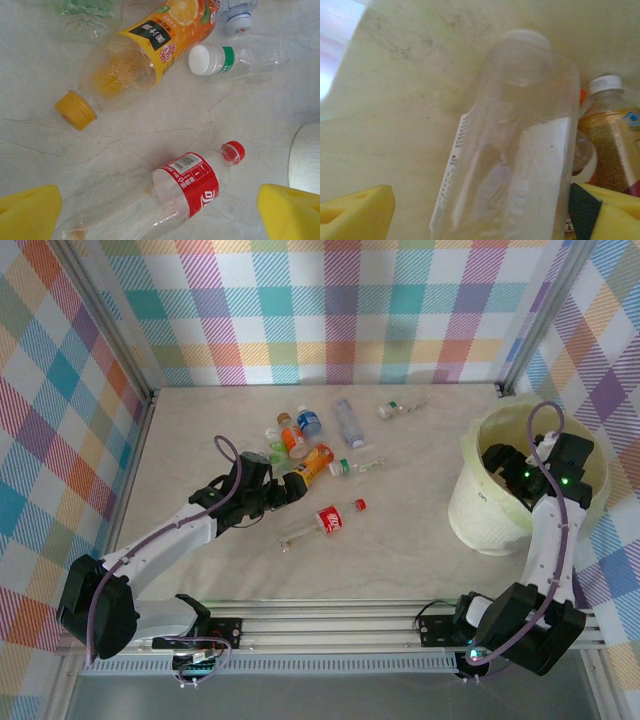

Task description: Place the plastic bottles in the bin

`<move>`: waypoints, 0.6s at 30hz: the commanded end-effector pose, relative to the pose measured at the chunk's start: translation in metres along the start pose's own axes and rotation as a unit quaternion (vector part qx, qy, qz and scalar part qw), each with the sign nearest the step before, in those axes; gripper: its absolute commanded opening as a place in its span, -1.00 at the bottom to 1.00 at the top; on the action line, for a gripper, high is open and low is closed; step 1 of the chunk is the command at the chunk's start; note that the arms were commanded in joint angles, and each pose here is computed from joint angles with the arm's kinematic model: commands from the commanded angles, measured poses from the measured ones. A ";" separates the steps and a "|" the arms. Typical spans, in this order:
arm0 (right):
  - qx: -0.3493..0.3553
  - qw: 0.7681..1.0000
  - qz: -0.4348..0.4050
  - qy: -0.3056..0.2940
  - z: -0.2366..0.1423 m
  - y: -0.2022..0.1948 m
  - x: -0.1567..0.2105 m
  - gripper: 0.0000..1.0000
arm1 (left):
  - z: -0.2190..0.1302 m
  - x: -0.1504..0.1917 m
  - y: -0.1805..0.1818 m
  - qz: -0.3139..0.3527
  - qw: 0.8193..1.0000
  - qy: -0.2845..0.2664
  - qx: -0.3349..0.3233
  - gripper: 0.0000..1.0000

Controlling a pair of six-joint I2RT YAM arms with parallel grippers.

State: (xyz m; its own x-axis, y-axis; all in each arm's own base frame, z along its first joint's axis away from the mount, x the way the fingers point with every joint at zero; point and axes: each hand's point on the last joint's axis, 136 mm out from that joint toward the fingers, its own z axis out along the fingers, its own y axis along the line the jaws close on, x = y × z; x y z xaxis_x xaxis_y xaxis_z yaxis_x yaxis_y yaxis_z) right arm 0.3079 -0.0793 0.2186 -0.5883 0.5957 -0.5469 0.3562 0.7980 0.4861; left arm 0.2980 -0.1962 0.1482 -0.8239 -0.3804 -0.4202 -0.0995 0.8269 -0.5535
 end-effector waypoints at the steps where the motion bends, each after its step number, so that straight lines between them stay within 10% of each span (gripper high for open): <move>1: 0.019 0.999 -0.016 -0.041 -0.023 0.004 -0.013 0.84 | -0.006 -0.008 -0.002 0.009 1.000 -0.008 -0.008 1.00; 18: -0.037 0.991 -0.055 -0.119 -0.101 0.064 -0.030 0.99 | -0.013 -0.008 0.018 0.044 0.997 -0.007 -0.065 1.00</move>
State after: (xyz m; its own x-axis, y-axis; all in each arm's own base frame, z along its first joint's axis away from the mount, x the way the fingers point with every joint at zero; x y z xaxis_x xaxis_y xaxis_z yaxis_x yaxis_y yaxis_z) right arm 0.2797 -0.0753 0.3098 -0.4474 0.5229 -0.7256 0.3198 0.8512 0.4163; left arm 0.2946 -0.1802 0.1457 -0.8275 -0.3356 -0.4501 -0.1094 0.8827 -0.4571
